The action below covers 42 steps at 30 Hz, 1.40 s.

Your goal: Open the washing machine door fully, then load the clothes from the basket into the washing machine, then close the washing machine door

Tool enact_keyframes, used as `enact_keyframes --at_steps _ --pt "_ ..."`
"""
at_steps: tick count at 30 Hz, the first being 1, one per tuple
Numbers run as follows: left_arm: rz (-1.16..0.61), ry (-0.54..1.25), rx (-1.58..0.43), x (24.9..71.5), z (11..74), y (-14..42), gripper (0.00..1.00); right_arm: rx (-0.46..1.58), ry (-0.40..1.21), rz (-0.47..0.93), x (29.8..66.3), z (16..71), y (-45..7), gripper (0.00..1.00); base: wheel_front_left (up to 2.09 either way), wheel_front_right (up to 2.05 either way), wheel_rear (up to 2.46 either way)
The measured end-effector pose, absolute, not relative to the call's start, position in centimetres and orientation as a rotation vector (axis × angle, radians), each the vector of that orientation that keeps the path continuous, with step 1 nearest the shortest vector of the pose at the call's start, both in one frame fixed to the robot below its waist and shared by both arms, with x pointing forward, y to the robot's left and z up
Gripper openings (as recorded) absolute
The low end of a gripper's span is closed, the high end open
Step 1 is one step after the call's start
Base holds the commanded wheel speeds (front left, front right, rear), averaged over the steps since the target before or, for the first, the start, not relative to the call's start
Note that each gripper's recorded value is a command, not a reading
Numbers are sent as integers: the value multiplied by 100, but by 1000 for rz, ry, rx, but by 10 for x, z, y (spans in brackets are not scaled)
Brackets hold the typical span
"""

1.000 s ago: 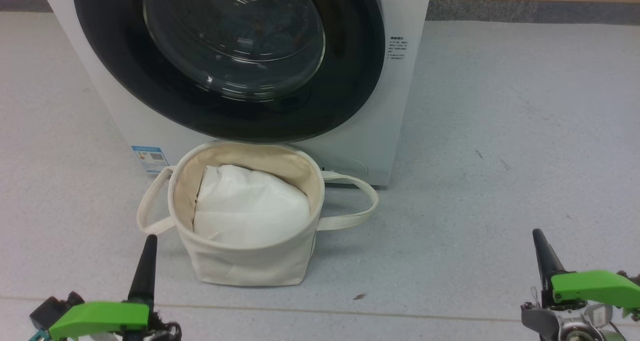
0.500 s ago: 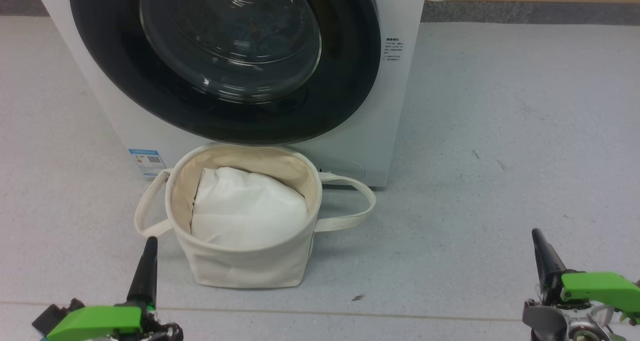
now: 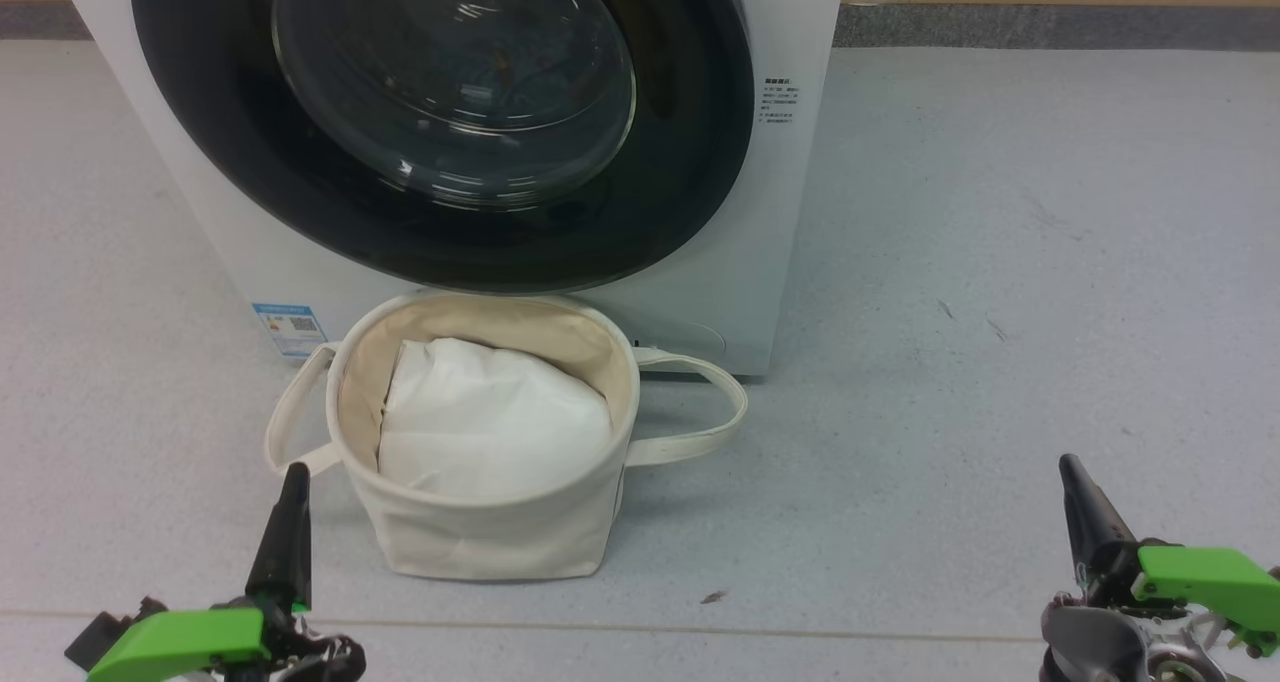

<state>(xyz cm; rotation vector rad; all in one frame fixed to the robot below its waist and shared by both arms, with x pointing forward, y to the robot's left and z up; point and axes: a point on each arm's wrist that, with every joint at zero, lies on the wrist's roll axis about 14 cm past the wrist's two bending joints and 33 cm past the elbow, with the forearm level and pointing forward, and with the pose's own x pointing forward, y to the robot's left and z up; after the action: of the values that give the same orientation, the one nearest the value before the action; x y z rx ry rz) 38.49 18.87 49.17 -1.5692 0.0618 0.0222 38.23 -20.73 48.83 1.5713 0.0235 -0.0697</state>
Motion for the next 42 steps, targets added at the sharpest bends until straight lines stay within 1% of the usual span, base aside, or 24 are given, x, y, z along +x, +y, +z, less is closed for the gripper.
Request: enact_keyframes --at_steps 42 --pt "21 60 -1574 385 492 188 0 1576 21 -72 382 488 -208 0 0 0 0"
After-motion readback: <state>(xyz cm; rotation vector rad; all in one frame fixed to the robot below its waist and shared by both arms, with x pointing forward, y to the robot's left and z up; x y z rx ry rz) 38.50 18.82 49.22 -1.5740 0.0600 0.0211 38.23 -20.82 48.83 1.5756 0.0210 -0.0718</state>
